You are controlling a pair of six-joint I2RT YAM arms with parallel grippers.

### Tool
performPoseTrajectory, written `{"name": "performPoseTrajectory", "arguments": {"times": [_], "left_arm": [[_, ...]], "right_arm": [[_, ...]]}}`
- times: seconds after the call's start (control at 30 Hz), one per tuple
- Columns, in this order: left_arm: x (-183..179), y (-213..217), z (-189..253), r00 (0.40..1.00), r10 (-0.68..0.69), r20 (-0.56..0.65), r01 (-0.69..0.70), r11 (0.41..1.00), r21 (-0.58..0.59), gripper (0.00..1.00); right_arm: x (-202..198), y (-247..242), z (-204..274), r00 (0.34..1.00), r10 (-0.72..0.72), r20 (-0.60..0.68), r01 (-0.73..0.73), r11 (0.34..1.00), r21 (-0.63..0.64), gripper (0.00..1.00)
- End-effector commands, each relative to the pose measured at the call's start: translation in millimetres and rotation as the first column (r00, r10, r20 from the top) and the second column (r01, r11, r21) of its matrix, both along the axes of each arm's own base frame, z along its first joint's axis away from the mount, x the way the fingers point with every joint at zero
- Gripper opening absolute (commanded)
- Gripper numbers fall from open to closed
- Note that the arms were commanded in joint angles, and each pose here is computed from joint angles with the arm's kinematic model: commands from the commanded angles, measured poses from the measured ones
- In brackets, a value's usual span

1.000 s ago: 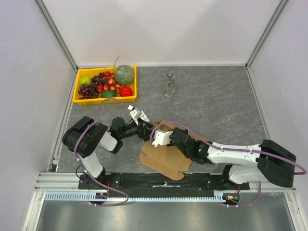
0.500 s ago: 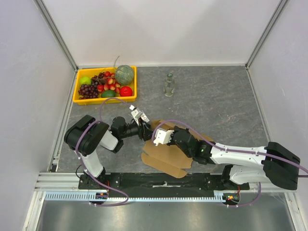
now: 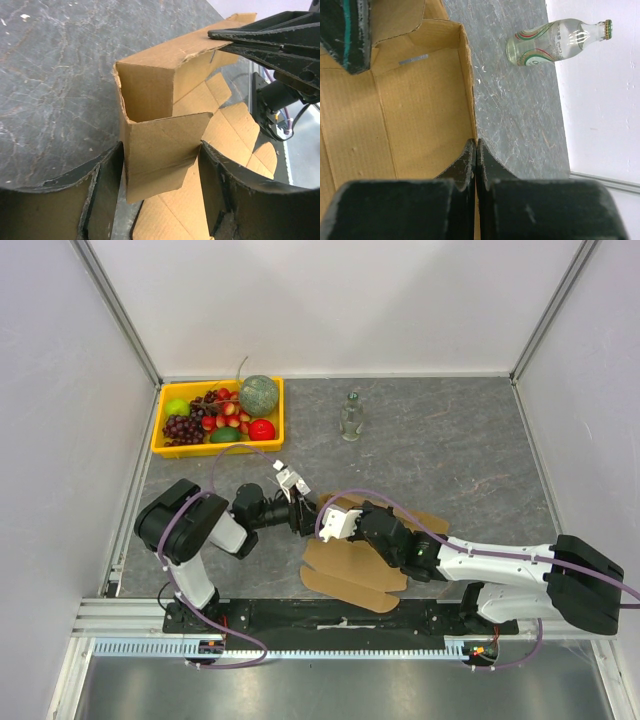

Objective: Fold the paper box

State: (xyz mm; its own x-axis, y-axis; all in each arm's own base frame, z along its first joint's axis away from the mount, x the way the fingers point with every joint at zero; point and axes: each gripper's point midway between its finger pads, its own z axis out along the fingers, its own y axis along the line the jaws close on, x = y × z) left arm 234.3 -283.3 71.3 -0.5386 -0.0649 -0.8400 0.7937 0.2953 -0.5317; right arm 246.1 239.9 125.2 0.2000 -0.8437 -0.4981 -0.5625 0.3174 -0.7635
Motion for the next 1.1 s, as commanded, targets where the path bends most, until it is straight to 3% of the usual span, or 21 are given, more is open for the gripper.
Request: {"name": "performPoseTrajectory", "arguments": {"times": [0.0, 0.17, 0.23, 0.33, 0.53, 0.73, 1.07], "left_arm": [[-14, -13, 64, 0.966, -0.086, 0.242, 0.129, 0.977, -0.169, 0.68], [-22, -12, 70, 0.967, -0.109, 0.231, 0.154, 0.970, -0.187, 0.81], [-24, -12, 73, 0.965, -0.118, 0.235, 0.165, 0.968, -0.191, 0.91], [-25, -9, 77, 0.965, -0.111, 0.239, 0.161, 0.967, -0.198, 0.94], [-23, -10, 81, 0.966, -0.117, 0.232, 0.166, 0.964, -0.206, 0.93], [-16, -10, 78, 0.969, -0.088, 0.230, 0.137, 0.969, -0.206, 0.80], [15, -7, 72, 0.966, 0.050, 0.254, -0.009, 0.987, -0.160, 0.79]], "right_arm": [[3, 10, 19, 0.999, -0.002, 0.036, 0.000, 0.997, 0.075, 0.00], [4, 7, 18, 0.999, -0.016, 0.041, 0.013, 0.997, 0.071, 0.00], [4, 6, 18, 0.999, -0.022, 0.044, 0.019, 0.997, 0.071, 0.00], [4, 5, 19, 0.999, -0.025, 0.045, 0.021, 0.997, 0.077, 0.00], [2, 2, 20, 0.999, -0.028, 0.046, 0.024, 0.996, 0.087, 0.00], [1, 2, 21, 0.999, -0.021, 0.044, 0.017, 0.995, 0.096, 0.00], [-3, 8, 18, 1.000, 0.011, 0.017, -0.013, 0.994, 0.106, 0.00]]}}
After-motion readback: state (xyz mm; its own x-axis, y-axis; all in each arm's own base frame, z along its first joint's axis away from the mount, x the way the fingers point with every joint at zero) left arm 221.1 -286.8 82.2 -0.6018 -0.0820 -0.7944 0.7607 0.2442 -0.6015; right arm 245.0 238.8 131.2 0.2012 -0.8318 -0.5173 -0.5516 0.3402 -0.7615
